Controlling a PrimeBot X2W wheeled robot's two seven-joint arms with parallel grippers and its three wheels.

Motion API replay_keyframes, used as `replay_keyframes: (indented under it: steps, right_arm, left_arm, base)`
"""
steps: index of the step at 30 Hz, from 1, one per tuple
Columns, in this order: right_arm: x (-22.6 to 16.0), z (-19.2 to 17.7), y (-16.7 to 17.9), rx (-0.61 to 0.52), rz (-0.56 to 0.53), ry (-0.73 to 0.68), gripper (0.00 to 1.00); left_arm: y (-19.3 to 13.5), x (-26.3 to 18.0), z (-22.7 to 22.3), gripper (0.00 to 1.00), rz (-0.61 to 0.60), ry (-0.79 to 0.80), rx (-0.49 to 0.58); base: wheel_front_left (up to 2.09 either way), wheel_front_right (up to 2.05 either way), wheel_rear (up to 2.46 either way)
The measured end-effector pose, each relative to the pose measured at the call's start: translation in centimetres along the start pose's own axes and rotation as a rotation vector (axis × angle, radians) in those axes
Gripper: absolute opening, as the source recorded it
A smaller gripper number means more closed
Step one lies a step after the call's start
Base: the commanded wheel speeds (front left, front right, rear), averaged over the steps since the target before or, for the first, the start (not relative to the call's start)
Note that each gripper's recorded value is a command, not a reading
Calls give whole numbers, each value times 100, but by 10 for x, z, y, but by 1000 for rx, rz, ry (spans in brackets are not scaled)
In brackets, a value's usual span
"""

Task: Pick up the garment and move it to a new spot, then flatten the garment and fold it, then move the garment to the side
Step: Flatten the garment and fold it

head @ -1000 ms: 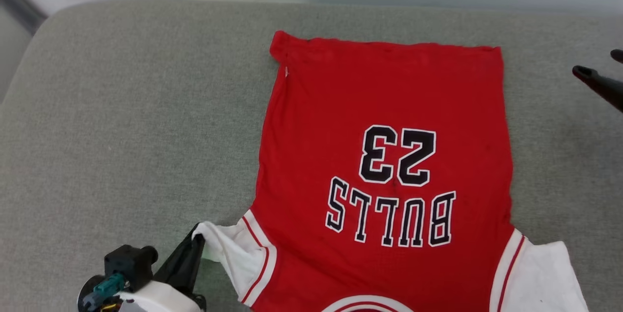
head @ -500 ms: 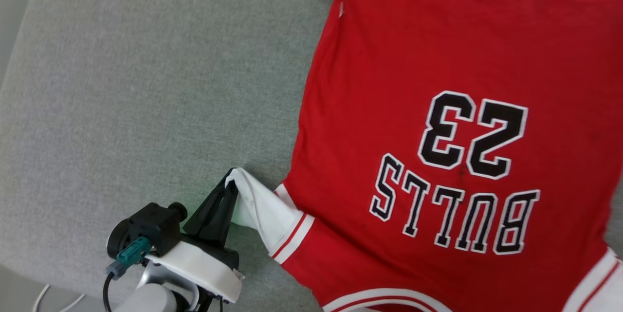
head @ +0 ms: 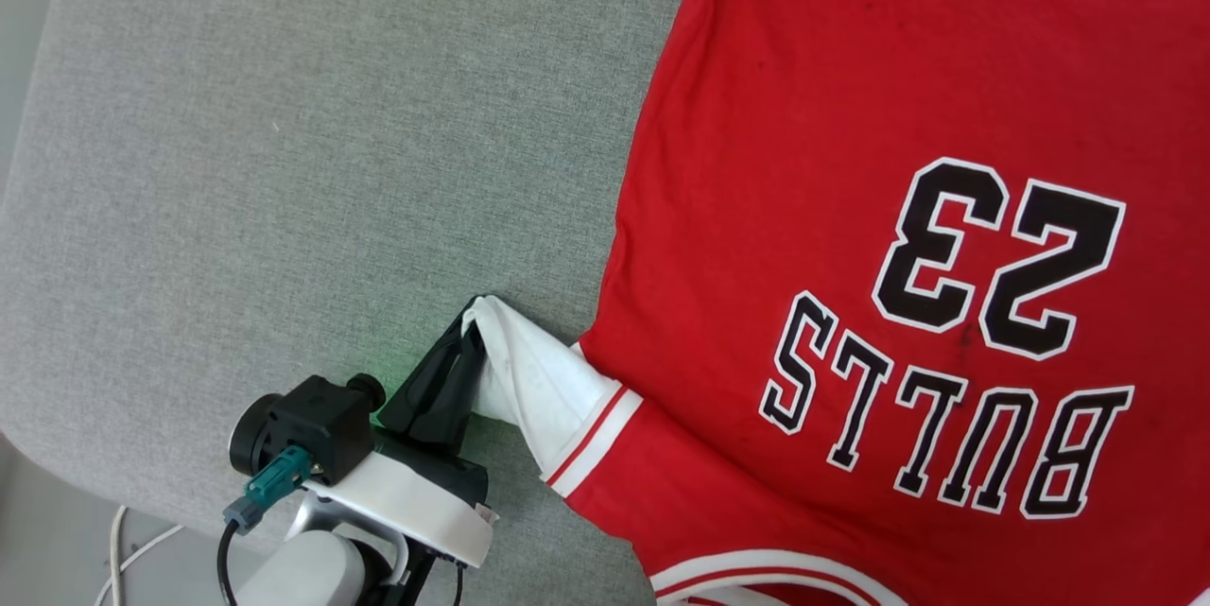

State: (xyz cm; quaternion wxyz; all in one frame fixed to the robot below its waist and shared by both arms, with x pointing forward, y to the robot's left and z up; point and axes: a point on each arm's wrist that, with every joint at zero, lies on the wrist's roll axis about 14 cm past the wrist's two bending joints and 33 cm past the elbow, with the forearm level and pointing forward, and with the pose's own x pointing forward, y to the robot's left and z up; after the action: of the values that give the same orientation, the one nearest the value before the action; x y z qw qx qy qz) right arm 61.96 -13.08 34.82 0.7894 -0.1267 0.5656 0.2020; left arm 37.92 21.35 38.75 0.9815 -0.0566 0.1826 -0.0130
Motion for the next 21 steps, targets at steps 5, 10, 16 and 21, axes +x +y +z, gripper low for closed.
replay_keyframes:
  steps: [5,10,16,21]
  right_arm:
    - [-19,12,14,-31,11,-78,0]
    - [-53,22,32,-31,58,-187,0]
    - [-100,-9,33,-109,32,-210,0]
    - [-138,-52,29,-142,22,-221,0]
  left_arm:
    - [2,-4,6,0,5,-22,19]
    - [6,-17,13,0,19,-48,19]
    - [7,-39,18,0,29,-73,27]
    - [7,-56,23,0,37,-99,17]
  base:
    - [0,0,0]
    - [0,0,0]
    - [0,0,0]
    - [0,0,0]
